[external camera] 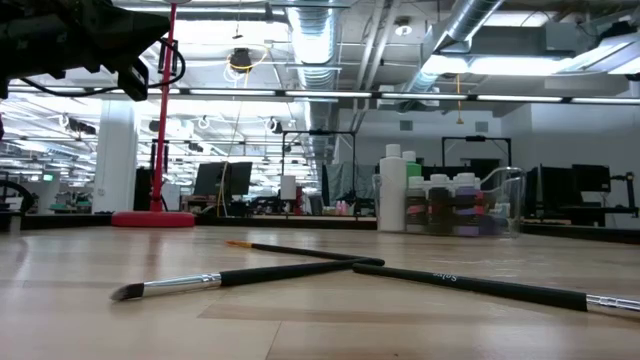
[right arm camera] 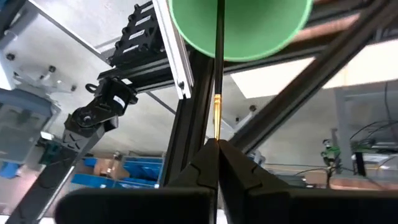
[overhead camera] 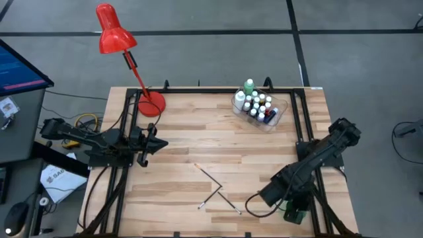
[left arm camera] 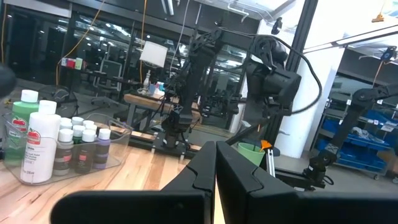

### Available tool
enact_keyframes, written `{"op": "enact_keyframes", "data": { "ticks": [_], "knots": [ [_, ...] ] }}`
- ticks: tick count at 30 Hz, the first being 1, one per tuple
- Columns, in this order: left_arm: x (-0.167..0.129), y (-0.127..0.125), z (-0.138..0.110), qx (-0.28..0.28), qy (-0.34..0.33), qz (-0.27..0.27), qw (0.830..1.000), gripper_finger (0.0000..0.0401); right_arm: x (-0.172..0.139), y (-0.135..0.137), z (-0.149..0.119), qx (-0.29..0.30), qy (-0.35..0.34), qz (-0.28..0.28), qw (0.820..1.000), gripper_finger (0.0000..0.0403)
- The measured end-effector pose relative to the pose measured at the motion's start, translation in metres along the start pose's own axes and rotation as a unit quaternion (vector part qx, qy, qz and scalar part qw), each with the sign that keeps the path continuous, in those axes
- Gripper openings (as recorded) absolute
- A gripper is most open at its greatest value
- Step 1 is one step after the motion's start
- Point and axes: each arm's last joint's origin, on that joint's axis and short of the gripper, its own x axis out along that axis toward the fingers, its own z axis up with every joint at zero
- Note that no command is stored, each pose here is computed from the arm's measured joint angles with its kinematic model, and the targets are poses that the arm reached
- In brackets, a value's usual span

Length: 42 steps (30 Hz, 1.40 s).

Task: Pick & Place Paint Supplies
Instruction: Put the yellow paint brush into the green cup

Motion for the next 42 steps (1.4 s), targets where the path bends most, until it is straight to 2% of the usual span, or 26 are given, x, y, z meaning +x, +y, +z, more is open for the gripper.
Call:
{"op": "enact_keyframes", "data": {
  "ticks": [7,16,22,25,28,30,33,36,39,42],
  "knots": [
    [0.000,0.000,0.000,0.000,0.000,0.000,1.000,0.0002,0.001,0.001,0.004,-0.025,-0.006,-0.006,1.000,0.0013],
    [0.000,0.000,0.000,0.000,0.000,0.000,1.000,0.0002,-0.008,-0.006,-0.007,-0.057,-0.016,0.011,0.998,0.0091],
    [0.000,0.000,0.000,0.000,0.000,0.000,1.000,0.0002,-0.031,-0.019,-0.022,-0.060,-0.025,0.080,0.995,0.0129],
    [0.000,0.000,0.000,0.000,0.000,0.000,1.000,0.0002,-0.050,-0.023,-0.023,-0.088,-0.074,0.130,0.985,0.0140],
    [0.000,0.000,0.000,0.000,0.000,0.000,1.000,0.0002,-0.070,-0.023,-0.017,-0.113,-0.161,0.175,0.965,0.0147],
    [0.000,0.000,0.000,0.000,0.000,0.000,1.000,0.0002,-0.085,-0.022,-0.008,-0.130,-0.232,0.206,0.942,0.0149],
    [0.000,0.000,0.000,0.000,0.000,0.000,1.000,0.0002,-0.109,-0.018,0.006,-0.204,-0.341,0.237,0.886,0.0150],
    [0.000,0.000,0.000,0.000,0.000,0.000,1.000,0.0002,-0.132,-0.011,0.024,-0.304,-0.438,0.244,0.810,0.0146],
    [0.000,0.000,0.000,0.000,0.000,0.000,1.000,0.0002,-0.155,-0.003,0.043,-0.399,-0.527,0.237,0.712,0.0141],
    [0.000,0.000,0.000,0.000,0.000,0.000,1.000,0.0002,-0.172,0.004,0.061,-0.457,-0.593,0.222,0.624,0.0136]
  ]
}}
